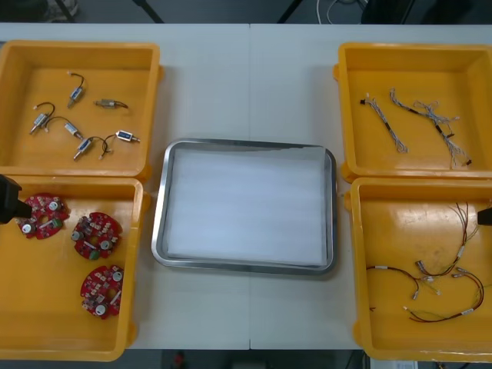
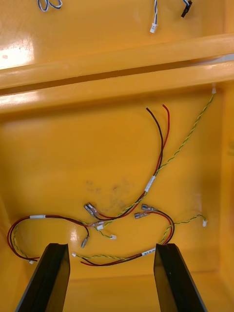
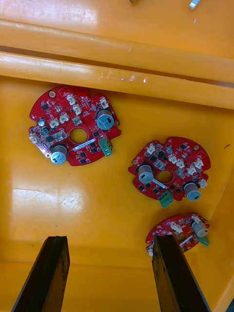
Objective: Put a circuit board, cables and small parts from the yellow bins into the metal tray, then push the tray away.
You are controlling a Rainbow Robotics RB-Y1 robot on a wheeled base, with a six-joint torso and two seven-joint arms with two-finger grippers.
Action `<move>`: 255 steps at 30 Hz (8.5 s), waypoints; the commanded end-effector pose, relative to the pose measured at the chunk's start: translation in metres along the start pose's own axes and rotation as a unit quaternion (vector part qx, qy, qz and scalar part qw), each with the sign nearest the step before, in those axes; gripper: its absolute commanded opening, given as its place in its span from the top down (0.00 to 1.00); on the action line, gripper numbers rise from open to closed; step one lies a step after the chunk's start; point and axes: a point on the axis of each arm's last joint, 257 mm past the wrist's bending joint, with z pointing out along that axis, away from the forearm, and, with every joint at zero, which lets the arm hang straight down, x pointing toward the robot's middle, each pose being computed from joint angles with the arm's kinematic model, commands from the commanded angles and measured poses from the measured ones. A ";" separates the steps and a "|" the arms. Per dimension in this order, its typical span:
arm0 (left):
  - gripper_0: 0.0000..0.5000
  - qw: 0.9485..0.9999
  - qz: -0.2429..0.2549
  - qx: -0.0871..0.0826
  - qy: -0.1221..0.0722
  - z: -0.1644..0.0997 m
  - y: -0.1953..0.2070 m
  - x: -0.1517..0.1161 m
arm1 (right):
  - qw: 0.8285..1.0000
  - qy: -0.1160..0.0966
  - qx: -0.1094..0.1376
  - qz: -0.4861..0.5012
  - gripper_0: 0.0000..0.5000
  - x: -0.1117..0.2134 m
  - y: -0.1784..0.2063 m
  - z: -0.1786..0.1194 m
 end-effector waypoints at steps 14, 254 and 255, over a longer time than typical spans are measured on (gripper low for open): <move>0.00 0.998 0.058 -0.019 -0.010 -0.013 0.012 -0.002 | 1.000 -0.007 0.013 -0.020 0.00 -0.004 -0.001 -0.009; 0.00 0.964 0.250 0.078 -0.032 -0.041 -0.210 -0.065 | 0.923 -0.015 -0.024 -0.385 1.00 -0.009 0.155 -0.069; 0.00 0.965 0.250 0.073 -0.034 -0.043 -0.203 -0.072 | 0.917 -0.016 -0.023 -0.398 1.00 -0.010 0.162 -0.069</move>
